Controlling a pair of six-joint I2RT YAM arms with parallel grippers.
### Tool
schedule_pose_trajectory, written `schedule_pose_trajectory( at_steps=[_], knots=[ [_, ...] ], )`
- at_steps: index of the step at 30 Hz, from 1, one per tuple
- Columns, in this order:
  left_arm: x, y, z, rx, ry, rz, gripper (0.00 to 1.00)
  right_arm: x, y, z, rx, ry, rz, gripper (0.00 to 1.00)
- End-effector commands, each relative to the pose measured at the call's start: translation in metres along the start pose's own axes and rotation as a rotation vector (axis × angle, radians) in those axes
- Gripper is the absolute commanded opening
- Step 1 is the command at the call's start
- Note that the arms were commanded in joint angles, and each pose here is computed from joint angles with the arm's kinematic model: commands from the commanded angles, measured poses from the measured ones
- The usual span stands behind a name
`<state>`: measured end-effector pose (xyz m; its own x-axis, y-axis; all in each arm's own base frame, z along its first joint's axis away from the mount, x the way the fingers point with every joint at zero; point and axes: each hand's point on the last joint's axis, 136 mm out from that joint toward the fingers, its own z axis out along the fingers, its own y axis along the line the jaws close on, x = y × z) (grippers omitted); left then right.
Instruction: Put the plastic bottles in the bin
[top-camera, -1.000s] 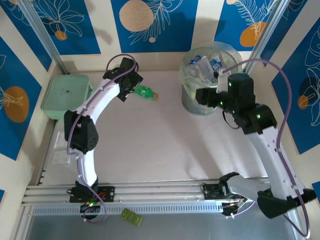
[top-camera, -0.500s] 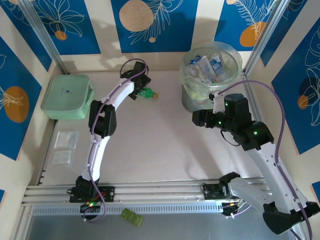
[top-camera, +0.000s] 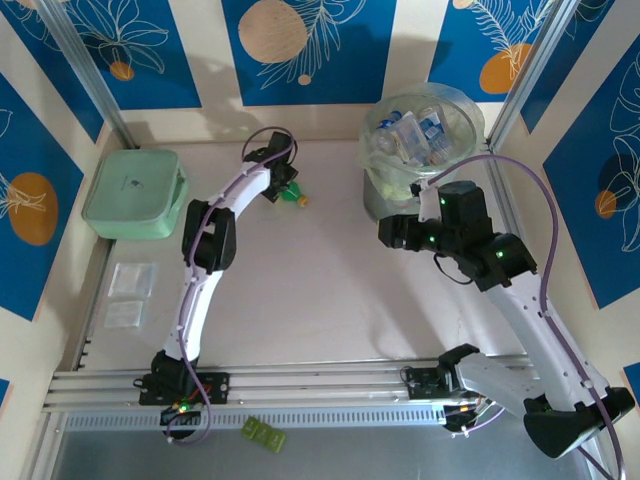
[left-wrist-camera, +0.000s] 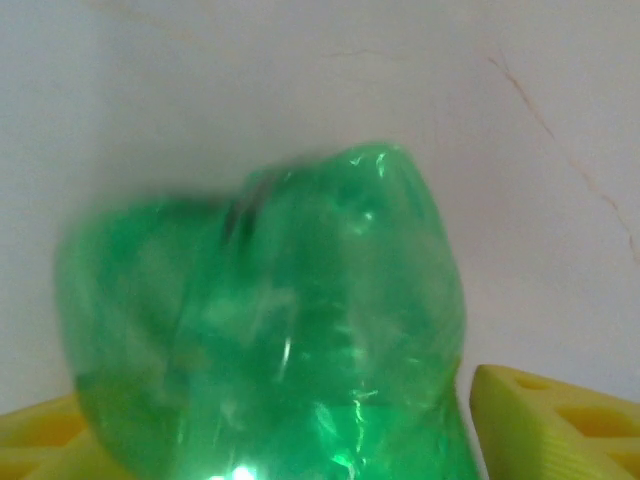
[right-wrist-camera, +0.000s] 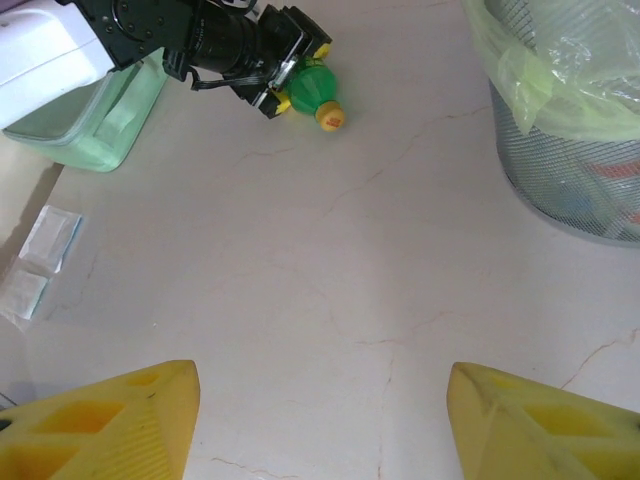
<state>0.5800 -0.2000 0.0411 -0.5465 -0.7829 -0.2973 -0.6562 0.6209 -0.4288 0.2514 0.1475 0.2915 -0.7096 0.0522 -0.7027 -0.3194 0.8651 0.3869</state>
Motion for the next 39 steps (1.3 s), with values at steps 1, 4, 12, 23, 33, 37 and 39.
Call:
schedule_pose_trajectory(
  at_steps=[1,4,12,23,33,37,39],
  knots=[
    [-0.012,0.014,-0.002,-0.02,-0.004,0.0,0.58,-0.005,0.012,-0.005,-0.04,-0.019,0.017,0.66],
    [-0.015,0.017,-0.016,-0.006,-0.014,0.019,0.56,-0.005,0.016,-0.007,-0.046,-0.031,0.01,0.66],
    [-0.001,0.022,-0.083,0.093,0.06,0.077,0.58,-0.009,0.029,-0.025,-0.075,-0.07,0.006,0.66],
    [0.08,0.006,-0.252,0.69,0.157,0.465,0.51,-0.004,0.038,-0.04,-0.132,-0.095,0.063,0.66],
    [0.159,0.032,-0.418,1.268,0.21,0.851,0.49,-0.012,0.076,-0.056,-0.358,-0.12,0.113,0.68],
    [0.185,0.052,-0.451,1.396,0.2,1.02,0.48,-0.02,0.104,-0.067,-0.504,-0.108,0.093,0.76],
    [0.192,0.06,-0.462,1.428,0.164,1.094,0.46,-0.022,0.115,-0.071,-0.57,-0.093,0.091,0.8]
  ],
)
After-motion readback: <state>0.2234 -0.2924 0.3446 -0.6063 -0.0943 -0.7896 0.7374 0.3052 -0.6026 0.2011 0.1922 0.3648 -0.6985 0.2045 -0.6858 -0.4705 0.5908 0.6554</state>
